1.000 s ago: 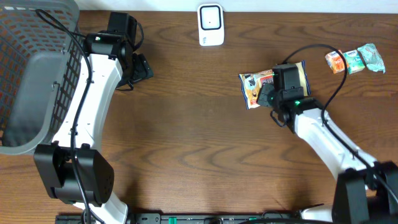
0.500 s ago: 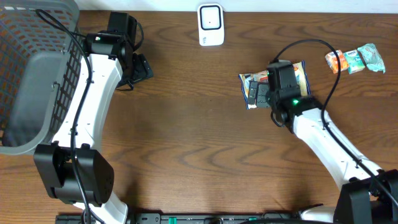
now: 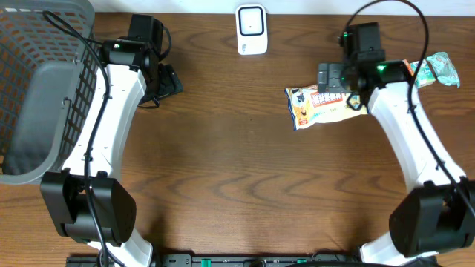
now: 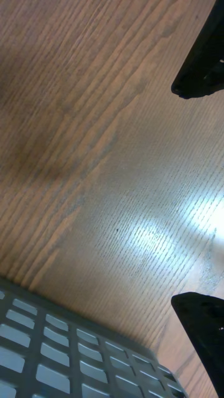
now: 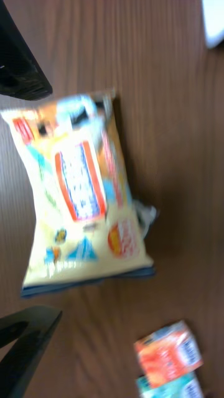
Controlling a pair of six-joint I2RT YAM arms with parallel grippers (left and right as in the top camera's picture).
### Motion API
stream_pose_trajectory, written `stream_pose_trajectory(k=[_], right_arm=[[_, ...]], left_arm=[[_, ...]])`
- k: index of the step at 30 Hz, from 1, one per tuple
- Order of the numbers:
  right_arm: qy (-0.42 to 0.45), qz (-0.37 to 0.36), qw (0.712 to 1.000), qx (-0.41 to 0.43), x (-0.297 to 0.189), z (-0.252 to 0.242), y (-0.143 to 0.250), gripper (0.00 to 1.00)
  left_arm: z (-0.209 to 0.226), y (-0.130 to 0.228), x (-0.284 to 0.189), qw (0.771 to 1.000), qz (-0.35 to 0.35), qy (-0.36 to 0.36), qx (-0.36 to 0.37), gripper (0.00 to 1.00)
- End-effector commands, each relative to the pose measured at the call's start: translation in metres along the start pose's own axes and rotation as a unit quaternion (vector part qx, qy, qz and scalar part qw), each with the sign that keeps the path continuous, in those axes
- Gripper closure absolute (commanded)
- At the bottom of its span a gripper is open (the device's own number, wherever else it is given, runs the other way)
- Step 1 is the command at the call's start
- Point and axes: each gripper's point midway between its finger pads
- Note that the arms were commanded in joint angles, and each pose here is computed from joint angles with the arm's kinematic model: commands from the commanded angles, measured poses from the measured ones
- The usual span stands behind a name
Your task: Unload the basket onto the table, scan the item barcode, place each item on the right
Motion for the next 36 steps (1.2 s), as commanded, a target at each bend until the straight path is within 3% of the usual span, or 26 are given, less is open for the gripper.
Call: stream_pose_trajectory(k=[1, 8, 14, 30, 36], right_arm=[[0.019, 0.001, 1.0, 0.011, 0.005, -0.023, -0.008, 0.01], [0.029, -0.018, 0.999, 0.038, 0.012, -0.048, -0.025, 0.01], [-0.037, 0.007, 0.999, -0.003, 0.031, -0.057, -0.027, 0.01], [-0.023, 0.036, 0.999, -0.021, 0.07, -0.084, -0.018, 0.01], [-0.157, 0.066, 0.985, -0.026, 0.091, -0.057, -0.005, 0.01]], left_arm=[[0.004, -0.001, -0.002, 1.0, -0.004, -0.006, 0.006, 0.02], [0.004, -0.001, -0.002, 1.0, -0.004, -0.006, 0.006, 0.02], [0.004, -0.001, -0.002, 1.0, -0.004, -0.006, 0.006, 0.02], [0.004, -0.001, -0.002, 1.0, -0.004, -0.006, 0.006, 0.02], [0.004, -0.001, -0.002, 1.0, -0.004, -0.006, 0.006, 0.02]])
Point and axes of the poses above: each gripper's point midway between its finger pads, its own x axis out along the fingers, its own z axis along the line the jaws close on, y = z × x, and after that the axes turned 14 degrees about x, right-handed
